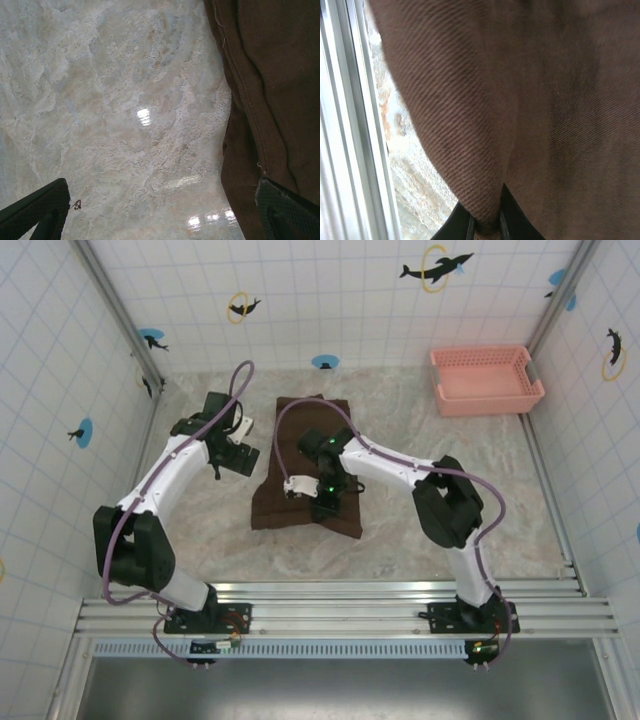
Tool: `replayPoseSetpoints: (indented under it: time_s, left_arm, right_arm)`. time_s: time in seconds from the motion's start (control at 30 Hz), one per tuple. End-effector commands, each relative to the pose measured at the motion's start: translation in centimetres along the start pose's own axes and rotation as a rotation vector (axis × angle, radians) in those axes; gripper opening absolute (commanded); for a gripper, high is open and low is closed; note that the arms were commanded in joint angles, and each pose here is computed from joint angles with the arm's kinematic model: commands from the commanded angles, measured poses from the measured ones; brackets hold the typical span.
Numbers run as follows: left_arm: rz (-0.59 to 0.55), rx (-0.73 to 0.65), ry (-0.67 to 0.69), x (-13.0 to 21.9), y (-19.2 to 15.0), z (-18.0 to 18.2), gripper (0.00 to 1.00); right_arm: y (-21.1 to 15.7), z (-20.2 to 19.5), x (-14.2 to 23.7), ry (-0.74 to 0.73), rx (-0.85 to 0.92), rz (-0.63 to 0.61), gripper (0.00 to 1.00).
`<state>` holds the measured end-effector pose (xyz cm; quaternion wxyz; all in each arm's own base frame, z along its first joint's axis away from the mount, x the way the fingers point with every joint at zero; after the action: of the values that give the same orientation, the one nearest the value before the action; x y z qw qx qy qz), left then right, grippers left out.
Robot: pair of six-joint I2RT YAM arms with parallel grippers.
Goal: Roll up the long pants
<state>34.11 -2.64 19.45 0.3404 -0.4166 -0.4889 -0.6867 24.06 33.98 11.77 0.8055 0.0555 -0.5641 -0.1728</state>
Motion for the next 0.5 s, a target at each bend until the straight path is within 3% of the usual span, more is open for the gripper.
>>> replayPoseSetpoints:
  time_s: [0.0,0.23,0.47]
  left_arm:
    - [-0.002,0.014,-0.025,0.9,-0.9,-0.1,0.97]
    - [-0.019,0.070,-0.127,1.3,-1.1,-2.5,0.98]
    - [-0.035,-0.013,-0.168,1.8,-2.2,-7.2,0.96]
  right_arm:
    - [0.4,-0.7,-0.2,0.148,-0.109,-0.048,0.13]
    - [1.9,-3.6,-1.4,0.191,-0.160,-0.089,0.15]
    - [2.2,-5.9,-2.4,0.237,-0.214,-0.128,0.17]
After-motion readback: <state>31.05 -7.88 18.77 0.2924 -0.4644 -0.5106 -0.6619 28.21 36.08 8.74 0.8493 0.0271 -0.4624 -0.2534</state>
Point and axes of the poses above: each hand's point on the last joint's axis, 136 mm out from that joint toward the fingers, its own x axis back along the fingers, its own z axis along the line the jaws close on, y = z × x, the point moved 5 cm from there along x, back along the fingers
